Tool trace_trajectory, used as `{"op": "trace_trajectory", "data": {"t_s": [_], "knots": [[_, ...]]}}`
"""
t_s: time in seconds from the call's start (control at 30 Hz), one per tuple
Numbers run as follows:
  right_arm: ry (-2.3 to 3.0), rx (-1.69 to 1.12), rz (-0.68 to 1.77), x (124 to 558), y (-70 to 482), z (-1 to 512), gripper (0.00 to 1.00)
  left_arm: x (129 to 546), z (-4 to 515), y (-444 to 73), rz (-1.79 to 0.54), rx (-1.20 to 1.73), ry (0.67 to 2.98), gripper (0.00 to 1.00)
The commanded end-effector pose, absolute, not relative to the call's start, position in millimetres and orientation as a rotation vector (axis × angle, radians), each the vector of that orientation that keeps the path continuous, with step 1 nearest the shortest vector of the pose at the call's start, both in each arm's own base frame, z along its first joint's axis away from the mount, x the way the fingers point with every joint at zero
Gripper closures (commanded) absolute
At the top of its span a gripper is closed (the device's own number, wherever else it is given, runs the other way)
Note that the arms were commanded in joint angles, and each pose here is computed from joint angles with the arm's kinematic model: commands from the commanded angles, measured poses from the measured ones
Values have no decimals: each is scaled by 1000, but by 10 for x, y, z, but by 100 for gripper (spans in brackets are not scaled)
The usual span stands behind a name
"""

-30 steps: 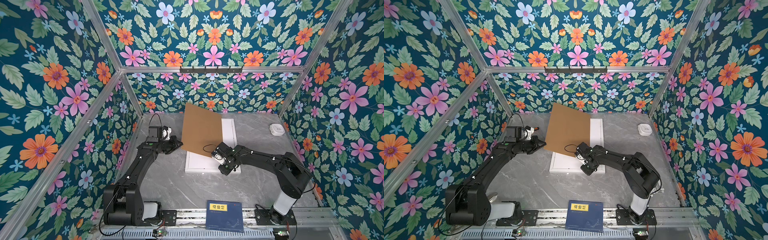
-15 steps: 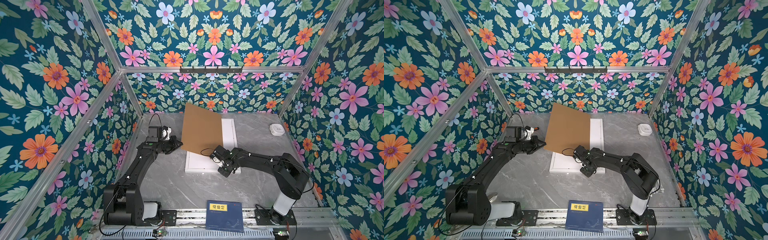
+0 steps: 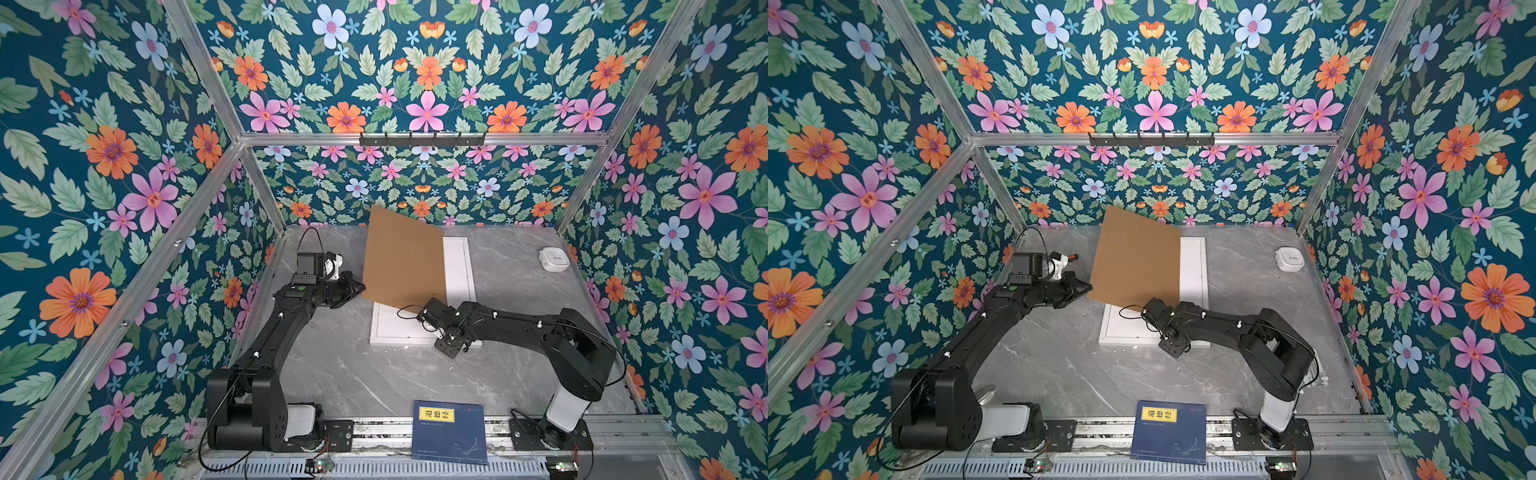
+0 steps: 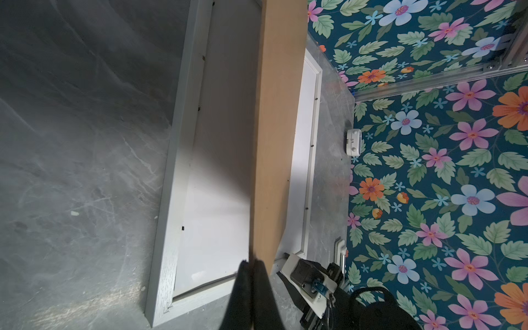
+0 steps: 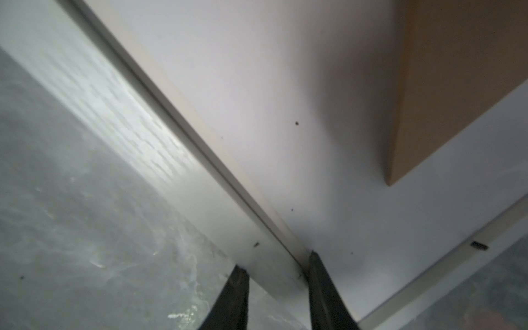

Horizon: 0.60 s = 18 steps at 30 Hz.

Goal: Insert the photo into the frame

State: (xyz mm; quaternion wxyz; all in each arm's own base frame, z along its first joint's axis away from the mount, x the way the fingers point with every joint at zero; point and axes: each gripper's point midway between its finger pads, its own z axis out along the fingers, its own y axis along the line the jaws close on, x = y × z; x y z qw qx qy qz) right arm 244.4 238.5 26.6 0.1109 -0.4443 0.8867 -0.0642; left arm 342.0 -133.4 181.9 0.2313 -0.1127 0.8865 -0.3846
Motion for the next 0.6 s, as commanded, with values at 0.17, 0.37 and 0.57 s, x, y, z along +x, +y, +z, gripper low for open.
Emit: {"op": "trace_trajectory", "data": {"t_s": [0.17, 0.37, 0.57], "knots": [[2652, -1169, -247, 2495, 2314, 372, 67, 3417, 1805, -1298, -1031, -321, 2442, 100], [2625, -1133, -165, 2562, 2434, 633, 43, 3396, 1776, -1318, -1051, -318, 2450, 100], [2647, -1001, -17, 2639, 2455, 891, 28, 3356, 1747, -1342, -1065, -298, 2469, 100]]}}
